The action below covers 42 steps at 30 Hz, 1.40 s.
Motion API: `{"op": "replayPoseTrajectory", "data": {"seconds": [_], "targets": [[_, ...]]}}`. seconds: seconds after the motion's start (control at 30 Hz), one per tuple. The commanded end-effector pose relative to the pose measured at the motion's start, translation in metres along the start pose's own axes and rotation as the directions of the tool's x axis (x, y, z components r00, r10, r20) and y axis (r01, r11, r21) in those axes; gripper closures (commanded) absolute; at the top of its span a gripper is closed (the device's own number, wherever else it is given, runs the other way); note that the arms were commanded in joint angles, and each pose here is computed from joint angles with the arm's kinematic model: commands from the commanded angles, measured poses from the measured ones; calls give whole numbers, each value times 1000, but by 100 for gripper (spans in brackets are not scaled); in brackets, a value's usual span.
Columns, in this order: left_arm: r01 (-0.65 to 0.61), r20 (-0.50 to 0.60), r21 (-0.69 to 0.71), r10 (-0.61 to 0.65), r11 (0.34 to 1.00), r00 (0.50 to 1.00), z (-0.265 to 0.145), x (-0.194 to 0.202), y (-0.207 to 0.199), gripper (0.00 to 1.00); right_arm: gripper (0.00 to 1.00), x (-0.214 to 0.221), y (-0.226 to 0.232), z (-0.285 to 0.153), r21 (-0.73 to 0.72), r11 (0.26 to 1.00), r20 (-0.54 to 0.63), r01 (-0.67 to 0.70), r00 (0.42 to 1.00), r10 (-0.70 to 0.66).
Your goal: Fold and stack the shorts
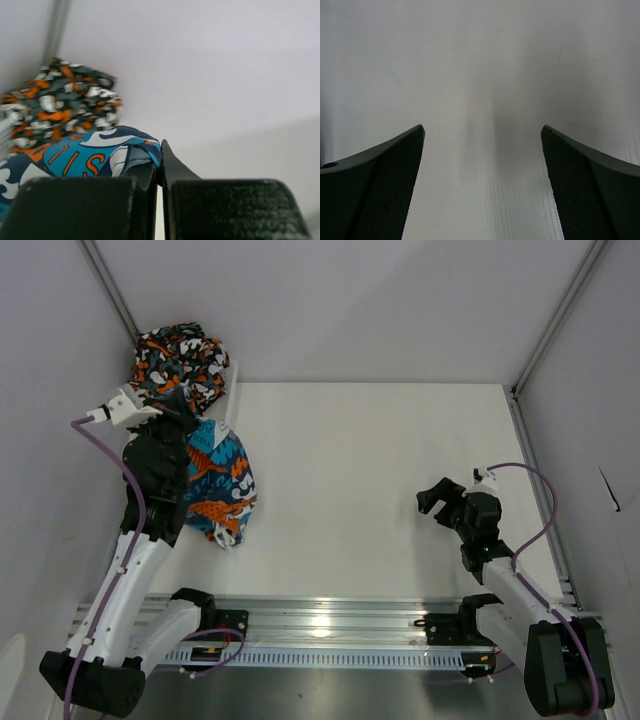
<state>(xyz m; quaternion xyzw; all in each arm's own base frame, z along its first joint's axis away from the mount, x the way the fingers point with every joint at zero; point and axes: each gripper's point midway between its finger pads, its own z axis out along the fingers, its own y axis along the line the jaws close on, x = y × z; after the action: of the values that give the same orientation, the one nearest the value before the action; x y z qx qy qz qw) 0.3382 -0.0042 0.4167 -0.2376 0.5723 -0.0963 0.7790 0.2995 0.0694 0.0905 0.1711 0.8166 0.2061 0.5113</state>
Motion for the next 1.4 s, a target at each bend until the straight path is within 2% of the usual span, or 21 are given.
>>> {"op": "replayPoseTrajectory", "data": {"seconds": [0.0, 0.2, 0.33, 0.37, 0.4, 0.47, 0.5, 0.57, 0.6, 0.63, 0.7, 0.73, 0.77, 0.83, 0.97, 1.0, 1.07, 1.1, 1.17, 1.2, 1.37], "targets": [[42, -4, 167, -42, 985, 999, -11, -17, -47, 100, 1, -23, 18, 0, -52, 999, 52, 9, 999, -6], [120, -153, 295, -78, 948, 985, -12, 23, -102, 100, 0, -27, 20, -3, -57, 998, 69, 10, 998, -6], [146, -229, 395, -57, 907, 972, -28, 44, -167, 100, 1, -30, 20, -6, -51, 999, 83, 14, 996, -9], [118, -258, 404, -11, 907, 966, -27, 66, -179, 100, 1, -32, 19, -7, -47, 999, 91, 15, 996, -10], [146, -261, 441, -29, 886, 965, -35, 52, -208, 100, 1, -32, 18, -7, -42, 999, 93, 14, 996, -10], [156, -306, 491, 2, 857, 952, -44, 63, -249, 100, 1, -33, 17, -9, -36, 999, 100, 14, 995, -10], [139, -345, 497, 48, 857, 937, -50, 88, -254, 100, 1, -33, 16, -9, -33, 999, 100, 13, 995, -10], [165, -341, 540, 36, 825, 939, -52, 71, -290, 100, 1, -34, 15, -11, -25, 1000, 111, 14, 994, -11], [149, -373, 555, 85, 819, 924, -55, 99, -303, 100, 1, -35, 14, -11, -22, 1000, 112, 14, 994, -11], [162, -366, 563, 69, 810, 928, -52, 72, -318, 100, 0, -35, 15, -12, -24, 1000, 115, 14, 993, -11], [138, -382, 542, 96, 829, 919, -42, 78, -322, 100, 0, -39, 11, -14, -1, 1000, 135, 12, 991, -12], [90, -419, 530, 168, 843, 892, -38, 106, -319, 100, 0, -39, 11, -15, -1, 1000, 138, 12, 990, -12], [149, -368, 557, 82, 817, 926, -30, 46, -341, 100, 0, -39, 10, -16, 2, 1000, 142, 12, 990, -13], [169, -352, 572, 54, 802, 934, -19, 19, -353, 100, 0, -42, 10, -18, 3, 1000, 155, 13, 988, -13], [176, -280, 576, -10, 798, 960, -25, -59, -340, 100, 1, -46, 9, -22, 16, 1000, 174, 9, 985, -11], [152, -298, 553, 25, 819, 954, -24, -40, -332, 100, 1, -47, 8, -22, 17, 1000, 175, 8, 985, -11], [184, -265, 554, -38, 812, 964, -38, -82, -312, 100, 1, -48, 9, -24, 13, 1000, 185, 7, 983, -9], [170, -299, 544, 1, 821, 954, -40, -54, -306, 100, 0, -49, 10, -25, 11, 1000, 189, 4, 982, -6], [226, -295, 555, -64, 801, 953, -56, -86, -291, 100, 1, -50, 10, -27, 11, 1000, 197, 3, 980, -5], [221, -337, 559, -24, 800, 941, -63, -60, -288, 100, 1, -51, 10, -28, 13, 1000, 200, 3, 980, -5], [286, -386, 571, -55, 769, 921, -90, -69, -272, 100, 0, -55, 9, -33, 15, 1000, 226, -1, 974, -3]]}}
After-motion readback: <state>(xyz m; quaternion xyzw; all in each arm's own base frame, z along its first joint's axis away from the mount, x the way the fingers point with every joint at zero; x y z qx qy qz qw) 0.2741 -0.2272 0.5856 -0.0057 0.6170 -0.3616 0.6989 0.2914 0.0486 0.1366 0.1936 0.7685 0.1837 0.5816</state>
